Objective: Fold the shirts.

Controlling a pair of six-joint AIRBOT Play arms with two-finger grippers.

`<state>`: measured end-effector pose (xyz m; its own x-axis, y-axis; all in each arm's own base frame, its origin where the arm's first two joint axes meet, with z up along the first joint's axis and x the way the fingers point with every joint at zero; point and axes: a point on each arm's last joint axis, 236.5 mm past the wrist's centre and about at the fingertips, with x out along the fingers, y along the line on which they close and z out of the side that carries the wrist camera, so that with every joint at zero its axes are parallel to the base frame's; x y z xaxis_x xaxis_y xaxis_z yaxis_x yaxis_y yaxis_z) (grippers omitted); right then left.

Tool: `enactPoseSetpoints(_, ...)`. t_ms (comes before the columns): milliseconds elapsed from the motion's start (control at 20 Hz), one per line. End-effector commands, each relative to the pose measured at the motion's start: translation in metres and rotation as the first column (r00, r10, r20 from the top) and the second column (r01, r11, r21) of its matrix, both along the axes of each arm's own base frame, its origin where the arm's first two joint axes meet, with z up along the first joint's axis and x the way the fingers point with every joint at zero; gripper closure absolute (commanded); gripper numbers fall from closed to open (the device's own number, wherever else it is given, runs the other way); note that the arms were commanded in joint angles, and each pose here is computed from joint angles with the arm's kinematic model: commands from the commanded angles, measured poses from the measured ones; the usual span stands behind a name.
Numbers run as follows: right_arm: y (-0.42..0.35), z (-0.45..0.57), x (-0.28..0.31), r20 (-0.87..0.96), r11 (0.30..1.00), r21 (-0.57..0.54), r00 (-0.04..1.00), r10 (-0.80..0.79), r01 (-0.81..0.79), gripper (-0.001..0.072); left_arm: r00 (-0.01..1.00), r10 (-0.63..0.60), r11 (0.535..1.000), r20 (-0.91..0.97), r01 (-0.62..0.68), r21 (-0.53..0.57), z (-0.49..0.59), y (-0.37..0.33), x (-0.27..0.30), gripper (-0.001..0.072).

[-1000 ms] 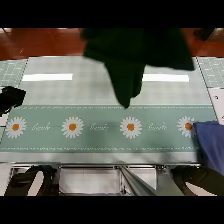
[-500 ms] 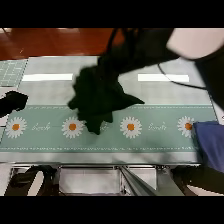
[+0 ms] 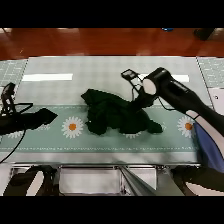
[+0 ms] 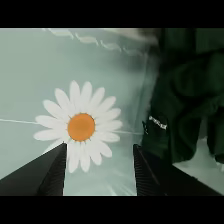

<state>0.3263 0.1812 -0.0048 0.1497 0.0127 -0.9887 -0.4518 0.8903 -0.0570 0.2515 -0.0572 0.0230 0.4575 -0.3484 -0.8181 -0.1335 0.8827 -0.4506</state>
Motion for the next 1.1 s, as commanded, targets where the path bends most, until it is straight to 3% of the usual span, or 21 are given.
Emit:
enactPoseSetpoints(0,-0.119,0.028,0.019,0.075,0.958,-0.196,0.978,-0.197,0.208,0.0300,0.999,0.006,0.999,-0.042,-0.007,-0.043,-0.005,0.011,0.017,0.0202)
enactPoseSetpoints(100,-0.191,0.062,0.015,0.165,0.895,-0.137,0.901,-0.402,0.425,0.0300,0.996,0.073,0.995,-0.060,-0.077,-0.056,-0.002,0.032,0.025,0.0202)
enactPoseSetpoints(200,-0.223,0.066,0.005,0.182,0.787,0.115,0.766,-0.617,0.607,0.0301,0.988,0.073,0.987,-0.139,-0.092,-0.135,-0.025,0.017,0.011,0.0202)
enactPoseSetpoints(300,-0.217,0.045,-0.006,0.090,0.641,0.370,0.661,-0.745,0.672,0.0302,0.975,-0.017,0.953,-0.220,-0.051,-0.298,-0.054,-0.030,-0.011,0.0202)
enactPoseSetpoints(400,-0.192,0.018,-0.023,-0.037,0.553,0.496,0.653,-0.756,0.669,0.0302,0.961,-0.115,0.908,-0.250,0.000,-0.418,-0.072,-0.074,-0.027,0.0202)
enactPoseSetpoints(600,-0.167,-0.015,-0.049,-0.157,0.524,0.510,0.673,-0.722,0.682,0.0302,0.942,-0.168,0.911,-0.292,0.035,-0.410,-0.106,-0.119,-0.024,0.0202)
enactPoseSetpoints(1050,-0.166,-0.016,-0.052,-0.159,0.539,0.507,0.687,-0.709,0.673,0.0302,0.909,-0.268,0.906,-0.319,0.125,-0.405,-0.131,-0.183,0.022,0.0201)
